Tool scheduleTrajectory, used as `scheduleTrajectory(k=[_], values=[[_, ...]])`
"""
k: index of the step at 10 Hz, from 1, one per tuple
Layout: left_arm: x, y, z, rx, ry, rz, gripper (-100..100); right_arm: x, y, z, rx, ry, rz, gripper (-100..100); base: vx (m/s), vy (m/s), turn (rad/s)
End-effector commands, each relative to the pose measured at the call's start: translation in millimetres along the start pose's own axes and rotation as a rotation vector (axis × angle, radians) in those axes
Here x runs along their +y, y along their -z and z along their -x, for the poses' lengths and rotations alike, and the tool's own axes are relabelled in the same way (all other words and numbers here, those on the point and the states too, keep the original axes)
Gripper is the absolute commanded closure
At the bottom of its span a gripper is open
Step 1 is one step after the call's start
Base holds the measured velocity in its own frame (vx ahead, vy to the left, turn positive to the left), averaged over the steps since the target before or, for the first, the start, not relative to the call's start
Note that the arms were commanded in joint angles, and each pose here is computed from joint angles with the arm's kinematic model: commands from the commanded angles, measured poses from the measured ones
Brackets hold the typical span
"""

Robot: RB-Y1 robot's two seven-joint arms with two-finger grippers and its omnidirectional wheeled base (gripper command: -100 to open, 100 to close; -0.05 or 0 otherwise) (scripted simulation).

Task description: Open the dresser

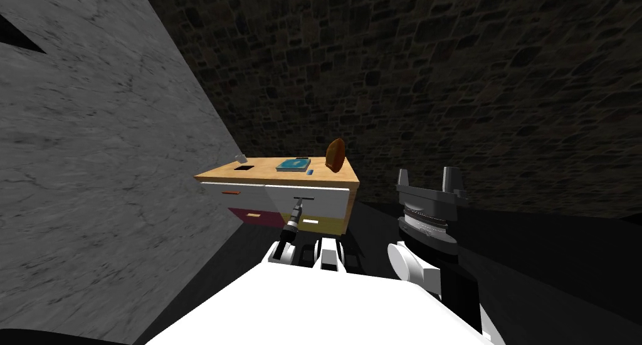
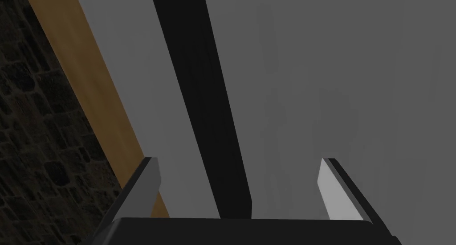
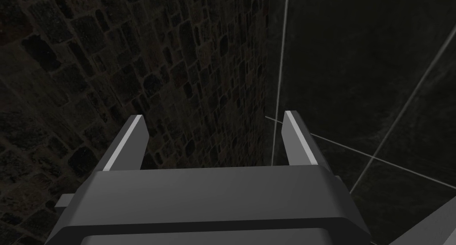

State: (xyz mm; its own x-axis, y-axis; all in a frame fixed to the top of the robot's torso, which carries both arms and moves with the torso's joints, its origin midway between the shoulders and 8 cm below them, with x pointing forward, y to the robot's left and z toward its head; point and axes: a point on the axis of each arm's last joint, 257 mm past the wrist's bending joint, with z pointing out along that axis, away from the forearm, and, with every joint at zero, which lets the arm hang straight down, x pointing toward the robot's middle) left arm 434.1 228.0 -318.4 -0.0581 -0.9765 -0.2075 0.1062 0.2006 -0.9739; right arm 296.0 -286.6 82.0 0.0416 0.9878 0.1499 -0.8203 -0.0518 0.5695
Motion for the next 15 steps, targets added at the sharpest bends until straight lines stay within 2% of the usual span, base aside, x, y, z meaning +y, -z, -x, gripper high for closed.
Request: scheduleTrajectory(k=[1,2,3,9,10,13,14,15], values=[[-4.4,-8.3,1.9,-0.002,0.001,0.002,-100,0,0.0,0.0,0.0,0.0,0.0,0,0.06,-0.004,-0.015],[-2.1,-5.4,1.4,-0.001,0.001,-0.001,-100,0,0.0,0.0,0.0,0.0,0.0,0,0.039,-0.002,-0.005],[-2.0,-6.2,1.7,-0.001,0.001,0.0,100,0,0.0,0.0,0.0,0.0,0.0,0,0.006,0.0,0.001],[-7.8,-2.0,0.7,0.007,0.001,-0.004,100,0,-0.1,-0.1,0.0,0.0,0.0,0,-0.152,-0.002,0.016],[-8.0,-3.8,9.1,0.015,-0.026,-0.003,-100,0,0.0,0.0,0.0,0.0,0.0,0,0.027,-0.004,-0.014],[-7.4,-13.4,11.8,0.01,-0.028,0.011,-100,0,0.0,0.0,0.0,0.0,0.0,0,0.14,0.001,-0.018],[-7.8,-11.2,11.3,0.011,-0.026,0.006,-100,0,0.0,0.0,0.0,0.0,0.0,0,0.081,0.001,-0.003],[-13.0,-19.7,14.8,0.008,-0.027,0.008,-100,0,0.0,0.0,0.0,0.0,0.0,0,0.08,-0.01,-0.023]])
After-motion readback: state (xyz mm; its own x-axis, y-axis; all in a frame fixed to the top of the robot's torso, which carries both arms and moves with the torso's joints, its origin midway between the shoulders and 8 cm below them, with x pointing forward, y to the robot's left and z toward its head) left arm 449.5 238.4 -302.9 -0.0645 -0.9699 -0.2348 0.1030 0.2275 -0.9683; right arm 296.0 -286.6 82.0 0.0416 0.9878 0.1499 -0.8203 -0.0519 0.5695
